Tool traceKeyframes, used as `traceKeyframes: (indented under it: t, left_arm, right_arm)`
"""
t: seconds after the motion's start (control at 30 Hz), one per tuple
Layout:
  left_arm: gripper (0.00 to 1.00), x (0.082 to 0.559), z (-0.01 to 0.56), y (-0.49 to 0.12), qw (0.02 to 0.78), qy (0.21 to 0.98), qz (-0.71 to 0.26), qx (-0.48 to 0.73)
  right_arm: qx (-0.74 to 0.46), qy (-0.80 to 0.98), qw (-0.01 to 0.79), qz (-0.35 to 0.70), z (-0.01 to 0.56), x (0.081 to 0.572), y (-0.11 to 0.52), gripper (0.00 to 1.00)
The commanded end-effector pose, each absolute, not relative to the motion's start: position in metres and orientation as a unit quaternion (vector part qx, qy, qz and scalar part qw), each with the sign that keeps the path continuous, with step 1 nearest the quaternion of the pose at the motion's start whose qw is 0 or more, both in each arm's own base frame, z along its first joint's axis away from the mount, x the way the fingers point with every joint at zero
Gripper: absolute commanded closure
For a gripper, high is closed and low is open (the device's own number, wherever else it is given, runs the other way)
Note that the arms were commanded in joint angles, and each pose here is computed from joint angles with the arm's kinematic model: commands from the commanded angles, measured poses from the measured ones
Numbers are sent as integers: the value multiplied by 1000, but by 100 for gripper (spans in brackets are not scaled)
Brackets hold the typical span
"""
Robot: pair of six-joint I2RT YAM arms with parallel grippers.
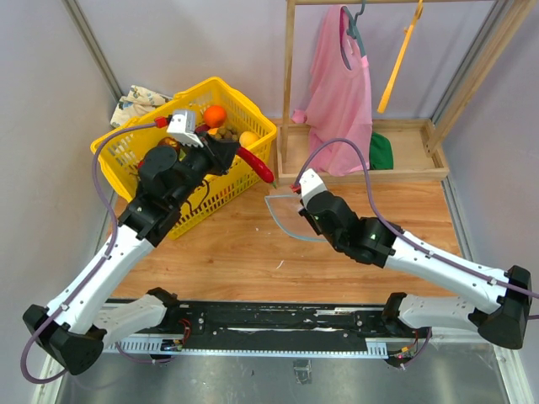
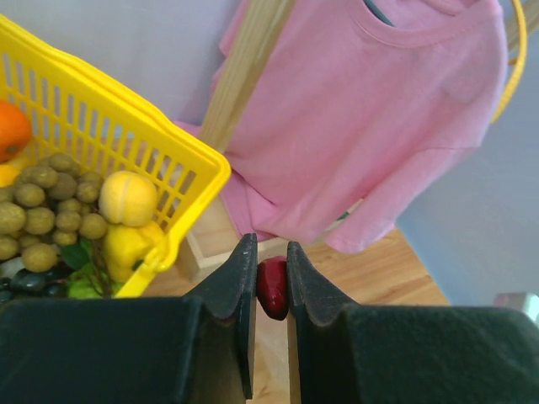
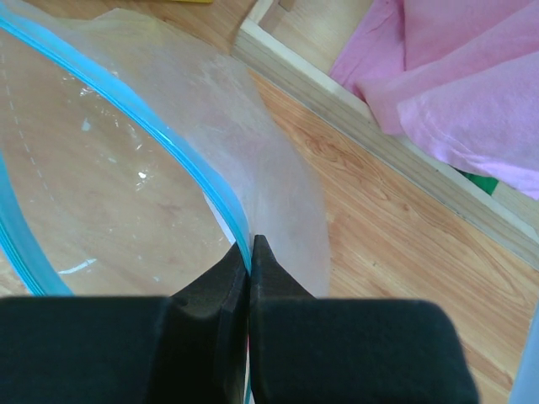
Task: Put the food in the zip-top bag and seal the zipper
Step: Place the fake vegetable in the zipper food storage bag.
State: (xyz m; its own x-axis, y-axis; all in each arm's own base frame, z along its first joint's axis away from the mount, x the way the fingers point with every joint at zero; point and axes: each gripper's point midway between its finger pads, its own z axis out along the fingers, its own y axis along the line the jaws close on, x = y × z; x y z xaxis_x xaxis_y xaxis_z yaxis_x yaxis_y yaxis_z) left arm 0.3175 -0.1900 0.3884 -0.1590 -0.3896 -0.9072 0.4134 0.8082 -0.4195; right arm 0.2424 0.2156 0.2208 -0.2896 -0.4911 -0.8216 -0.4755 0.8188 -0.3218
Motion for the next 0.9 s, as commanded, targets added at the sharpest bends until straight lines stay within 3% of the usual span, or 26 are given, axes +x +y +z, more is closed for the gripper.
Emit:
traceKeyframes:
  t: [0.0, 0.53, 0.87]
  left_arm:
    - [100, 301, 403, -204, 661, 665, -345, 28]
    - [100, 270, 386, -232, 656, 641, -389, 79]
    - [100, 264, 369, -253, 673, 643, -355, 86]
  right_arm:
    - [-291, 809, 510, 17, 227, 244, 222, 99]
    - [-287, 826, 478, 78, 222, 247, 230, 99]
    - [-270, 832, 466, 130, 231, 246, 233, 99]
